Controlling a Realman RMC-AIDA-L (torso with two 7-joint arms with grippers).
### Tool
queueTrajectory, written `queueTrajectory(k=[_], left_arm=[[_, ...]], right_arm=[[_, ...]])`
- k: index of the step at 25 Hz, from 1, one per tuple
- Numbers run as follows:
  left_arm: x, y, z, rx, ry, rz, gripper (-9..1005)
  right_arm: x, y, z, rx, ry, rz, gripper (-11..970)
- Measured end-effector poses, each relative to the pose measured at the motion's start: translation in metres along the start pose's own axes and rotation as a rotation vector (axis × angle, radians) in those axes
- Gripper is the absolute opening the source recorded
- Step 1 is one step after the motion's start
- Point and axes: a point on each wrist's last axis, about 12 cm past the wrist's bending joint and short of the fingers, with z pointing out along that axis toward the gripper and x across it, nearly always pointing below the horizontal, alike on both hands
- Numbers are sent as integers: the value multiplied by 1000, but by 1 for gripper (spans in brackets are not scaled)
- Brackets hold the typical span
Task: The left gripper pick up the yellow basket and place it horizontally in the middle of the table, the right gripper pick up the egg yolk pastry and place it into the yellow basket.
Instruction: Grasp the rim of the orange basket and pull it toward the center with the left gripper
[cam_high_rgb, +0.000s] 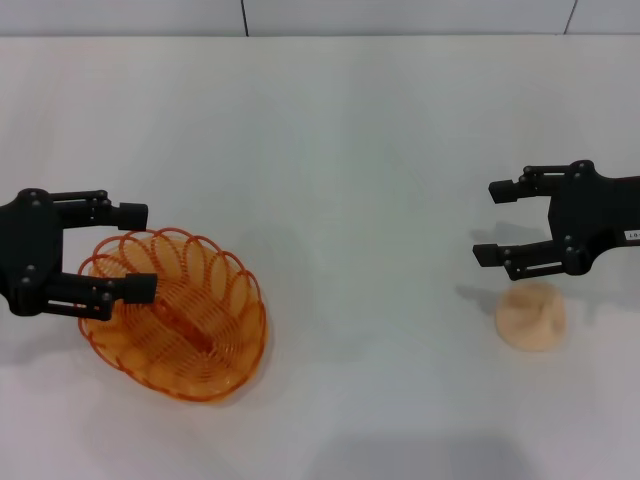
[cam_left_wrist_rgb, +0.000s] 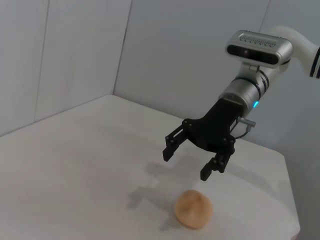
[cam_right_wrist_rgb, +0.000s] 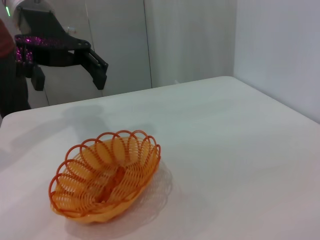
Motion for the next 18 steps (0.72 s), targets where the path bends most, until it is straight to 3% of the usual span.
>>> queueTrajectory(k=[18], left_arm=[[-4,2,2,-3,-4,5,879]], right_arm=[[0,0,0,2,-2,-1,799]])
